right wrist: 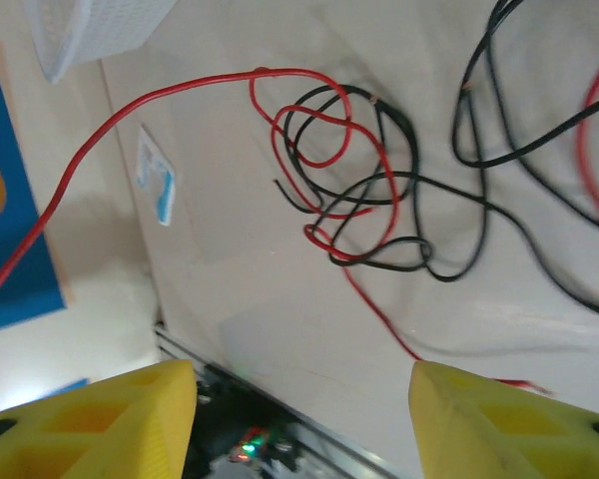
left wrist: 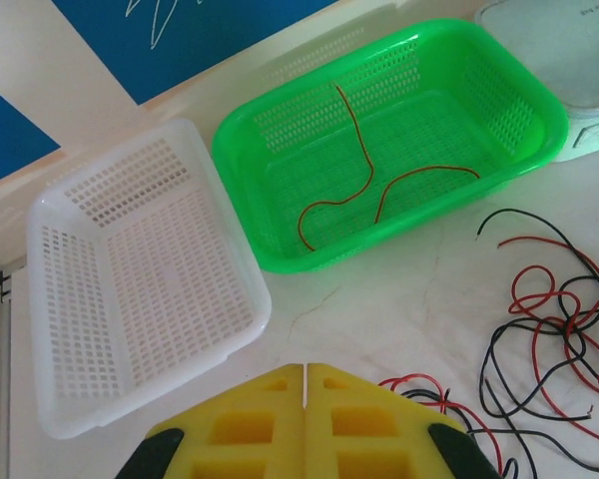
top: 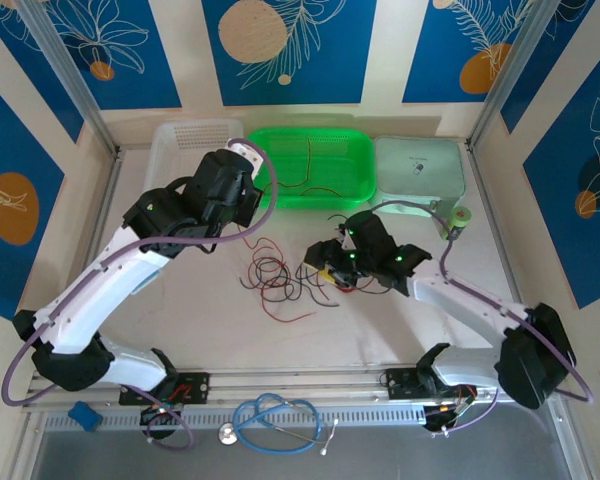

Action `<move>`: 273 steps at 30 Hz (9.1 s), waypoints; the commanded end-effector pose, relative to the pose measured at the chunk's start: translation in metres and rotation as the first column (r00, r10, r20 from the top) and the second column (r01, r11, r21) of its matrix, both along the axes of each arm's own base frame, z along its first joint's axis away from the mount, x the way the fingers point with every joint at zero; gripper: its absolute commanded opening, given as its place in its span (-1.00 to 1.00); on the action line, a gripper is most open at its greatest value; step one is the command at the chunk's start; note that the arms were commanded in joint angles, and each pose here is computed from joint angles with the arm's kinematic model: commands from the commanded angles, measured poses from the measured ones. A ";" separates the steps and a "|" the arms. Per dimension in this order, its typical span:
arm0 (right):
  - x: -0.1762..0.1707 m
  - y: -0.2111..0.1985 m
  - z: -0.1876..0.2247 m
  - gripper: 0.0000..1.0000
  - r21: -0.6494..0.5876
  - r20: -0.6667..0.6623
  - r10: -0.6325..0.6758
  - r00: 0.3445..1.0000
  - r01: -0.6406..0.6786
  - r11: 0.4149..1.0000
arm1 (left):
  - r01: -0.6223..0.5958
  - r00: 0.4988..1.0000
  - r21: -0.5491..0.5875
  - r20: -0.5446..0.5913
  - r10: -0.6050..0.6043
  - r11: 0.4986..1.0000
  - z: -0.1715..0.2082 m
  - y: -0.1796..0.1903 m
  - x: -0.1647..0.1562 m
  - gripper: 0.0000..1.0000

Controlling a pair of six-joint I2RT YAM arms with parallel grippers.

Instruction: Untangle the cables

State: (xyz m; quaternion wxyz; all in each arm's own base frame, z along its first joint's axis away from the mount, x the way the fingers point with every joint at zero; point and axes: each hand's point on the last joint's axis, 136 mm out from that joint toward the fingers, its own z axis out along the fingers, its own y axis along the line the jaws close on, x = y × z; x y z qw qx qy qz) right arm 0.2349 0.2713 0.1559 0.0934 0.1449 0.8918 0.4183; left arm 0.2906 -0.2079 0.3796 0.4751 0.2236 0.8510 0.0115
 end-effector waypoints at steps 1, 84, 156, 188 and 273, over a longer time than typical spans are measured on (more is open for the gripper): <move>0.016 0.034 0.023 0.26 0.199 -0.020 -0.048 0.999 0.051 0.979 | 0.030 0.999 0.011 0.025 -0.031 0.999 0.012 -0.001 -0.005 -1.00; 0.059 0.114 0.010 0.00 -0.224 0.569 0.737 0.364 -0.794 0.565 | 0.191 0.906 -0.326 0.422 -0.038 0.926 0.184 0.051 -0.071 -0.96; 0.091 0.031 -0.054 0.26 -0.191 -0.115 0.241 0.964 -0.260 0.947 | 0.343 0.716 -0.270 0.695 -0.064 0.900 0.266 0.075 -0.105 -1.00; -0.039 -0.121 0.041 0.32 -0.334 0.235 0.052 0.971 0.030 0.942 | 0.319 0.371 -0.180 0.927 0.052 0.930 0.294 -0.037 0.057 -1.00; 0.052 -0.177 -0.135 -0.62 -0.781 -0.112 -0.327 0.938 0.120 0.613 | 0.221 0.972 -0.284 -0.009 -0.233 0.933 -0.033 -0.048 0.016 0.74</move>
